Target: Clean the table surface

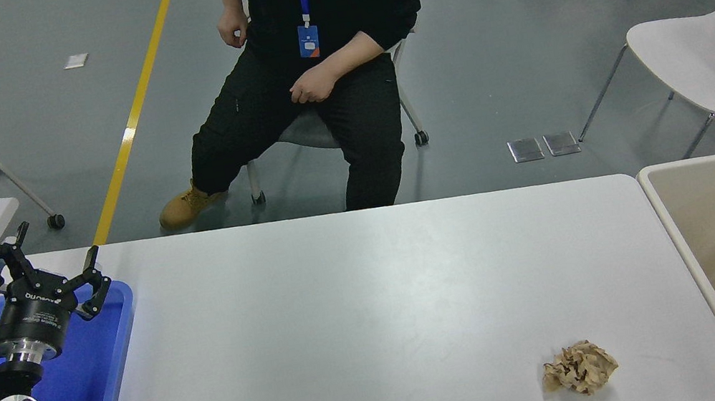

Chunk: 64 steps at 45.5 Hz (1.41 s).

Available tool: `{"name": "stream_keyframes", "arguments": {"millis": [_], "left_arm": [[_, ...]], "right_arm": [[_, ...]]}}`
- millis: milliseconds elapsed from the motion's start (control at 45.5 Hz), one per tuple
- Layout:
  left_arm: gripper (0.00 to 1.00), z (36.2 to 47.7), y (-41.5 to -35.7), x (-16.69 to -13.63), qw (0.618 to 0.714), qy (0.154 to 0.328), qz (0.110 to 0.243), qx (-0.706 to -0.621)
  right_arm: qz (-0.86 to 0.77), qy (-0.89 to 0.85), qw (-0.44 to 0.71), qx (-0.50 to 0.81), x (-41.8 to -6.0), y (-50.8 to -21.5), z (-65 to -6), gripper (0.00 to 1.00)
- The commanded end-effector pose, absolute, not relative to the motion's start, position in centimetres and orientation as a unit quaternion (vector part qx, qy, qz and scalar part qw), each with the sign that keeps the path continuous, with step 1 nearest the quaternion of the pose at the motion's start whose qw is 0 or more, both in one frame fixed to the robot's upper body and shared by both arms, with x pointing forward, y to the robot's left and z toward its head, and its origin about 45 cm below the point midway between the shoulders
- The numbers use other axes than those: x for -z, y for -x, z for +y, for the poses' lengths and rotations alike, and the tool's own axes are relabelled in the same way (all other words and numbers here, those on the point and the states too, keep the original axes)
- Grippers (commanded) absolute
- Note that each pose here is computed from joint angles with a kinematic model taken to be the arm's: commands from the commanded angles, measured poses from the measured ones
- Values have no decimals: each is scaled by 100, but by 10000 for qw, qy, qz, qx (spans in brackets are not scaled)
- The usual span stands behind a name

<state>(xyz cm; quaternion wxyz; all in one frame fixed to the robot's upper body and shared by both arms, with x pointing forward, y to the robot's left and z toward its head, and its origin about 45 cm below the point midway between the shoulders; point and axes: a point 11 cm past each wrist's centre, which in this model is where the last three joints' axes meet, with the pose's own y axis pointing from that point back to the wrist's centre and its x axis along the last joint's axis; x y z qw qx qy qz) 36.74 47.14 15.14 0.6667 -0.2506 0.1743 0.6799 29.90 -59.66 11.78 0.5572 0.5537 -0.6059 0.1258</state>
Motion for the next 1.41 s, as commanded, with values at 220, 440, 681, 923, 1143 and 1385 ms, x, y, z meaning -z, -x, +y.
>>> {"name": "stream_keyframes", "arguments": {"millis": [220, 440, 681, 923, 1143, 1385], "left_arm": [[100, 4716, -3673, -1515, 6667, 2505, 1742, -6800], [100, 4716, -3673, -1515, 6667, 2505, 1742, -6800], [100, 4716, -3673, -1515, 6667, 2505, 1742, -6800], [100, 4716, -3673, -1515, 6667, 2505, 1742, -6800], [100, 4716, -3673, -1515, 6667, 2505, 1742, -6800], [100, 4716, -3673, -1515, 6667, 2505, 1742, -6800]], "right_arm": [[-7311, -5170, 4061, -1822, -2316, -3807, -6016, 98], [-8148, -4934, 2398, -1874, -3104, -4163, -5992, 98], [-8433, -5005, 952, -1712, -3545, -4408, -5804, 99], [-8518, -5117, -471, -1025, -3876, -4548, -5661, 99], [-8066, -5811, -1009, -390, -3934, -4754, -5146, 99], [-7459, -6493, -1451, 312, -3701, -4802, -4529, 99]]}}
